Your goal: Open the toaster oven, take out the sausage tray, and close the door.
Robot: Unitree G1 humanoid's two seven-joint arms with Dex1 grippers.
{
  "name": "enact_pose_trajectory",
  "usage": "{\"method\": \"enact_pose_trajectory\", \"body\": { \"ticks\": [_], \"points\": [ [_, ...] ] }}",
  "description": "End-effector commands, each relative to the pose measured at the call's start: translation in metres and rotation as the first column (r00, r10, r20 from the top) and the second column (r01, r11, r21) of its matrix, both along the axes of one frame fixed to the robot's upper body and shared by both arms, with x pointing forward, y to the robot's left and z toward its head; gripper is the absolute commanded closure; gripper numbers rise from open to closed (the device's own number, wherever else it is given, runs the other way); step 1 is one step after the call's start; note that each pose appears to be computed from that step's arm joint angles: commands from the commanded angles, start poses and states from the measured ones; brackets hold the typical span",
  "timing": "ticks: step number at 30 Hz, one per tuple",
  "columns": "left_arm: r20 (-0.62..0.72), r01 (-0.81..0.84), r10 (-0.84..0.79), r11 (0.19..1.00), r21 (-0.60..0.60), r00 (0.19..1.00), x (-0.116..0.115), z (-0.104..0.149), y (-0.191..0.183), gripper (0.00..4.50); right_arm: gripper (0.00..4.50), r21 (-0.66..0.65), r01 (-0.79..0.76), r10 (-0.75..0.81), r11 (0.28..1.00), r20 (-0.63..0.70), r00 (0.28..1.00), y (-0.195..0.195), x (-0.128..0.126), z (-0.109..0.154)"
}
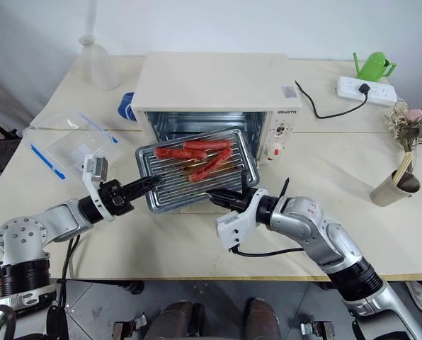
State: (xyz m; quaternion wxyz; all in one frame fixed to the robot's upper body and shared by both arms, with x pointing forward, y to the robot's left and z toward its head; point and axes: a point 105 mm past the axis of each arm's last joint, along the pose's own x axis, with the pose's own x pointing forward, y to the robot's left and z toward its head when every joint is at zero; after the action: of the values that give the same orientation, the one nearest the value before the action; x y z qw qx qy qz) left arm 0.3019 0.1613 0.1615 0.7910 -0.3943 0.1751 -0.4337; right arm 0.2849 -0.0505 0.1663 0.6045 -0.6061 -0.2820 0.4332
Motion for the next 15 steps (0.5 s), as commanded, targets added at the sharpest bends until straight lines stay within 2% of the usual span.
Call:
{"method": "enact_pose_trajectory", "body": {
  "ticks": [1, 5, 6, 8, 12, 15],
  "points": [
    [-0.017, -0.005, 0.004, 1.000, -0.012, 1.000, -0.003, 0.000, 0.002, 4.48, 4.40, 0.044, -0.025, 0.023, 0.999, 0.036, 0.999, -0.001, -0.002, 0.017],
    [-0.087, 0.017, -0.023, 0.998, -0.065, 0.996, -0.014, -0.008, 0.002, 4.48, 4.40, 0.107, -0.016, 0.019, 0.994, -0.029, 0.999, -0.005, 0.000, 0.024],
    [-0.122, 0.027, -0.038, 0.996, -0.090, 0.992, -0.020, -0.012, 0.003, 4.49, 4.18, 0.120, -0.004, 0.010, 0.993, -0.051, 0.999, -0.008, 0.002, 0.026],
    [-0.165, 0.023, -0.042, 0.993, -0.118, 0.985, -0.028, -0.015, 0.007, 4.50, 3.73, 0.135, 0.014, -0.003, 0.991, -0.084, 0.996, -0.012, 0.005, 0.028],
    [-0.246, -0.025, -0.015, 0.987, -0.158, 0.969, -0.040, -0.017, 0.015, 4.50, 2.25, 0.169, 0.015, 0.016, 0.985, -0.180, 0.984, -0.019, 0.005, 0.029],
    [-0.266, -0.080, 0.029, 0.980, -0.182, 0.964, -0.050, -0.018, 0.022, 4.50, 1.30, 0.195, -0.013, 0.070, 0.981, -0.288, 0.955, -0.022, -0.002, 0.026]
  ]
}}
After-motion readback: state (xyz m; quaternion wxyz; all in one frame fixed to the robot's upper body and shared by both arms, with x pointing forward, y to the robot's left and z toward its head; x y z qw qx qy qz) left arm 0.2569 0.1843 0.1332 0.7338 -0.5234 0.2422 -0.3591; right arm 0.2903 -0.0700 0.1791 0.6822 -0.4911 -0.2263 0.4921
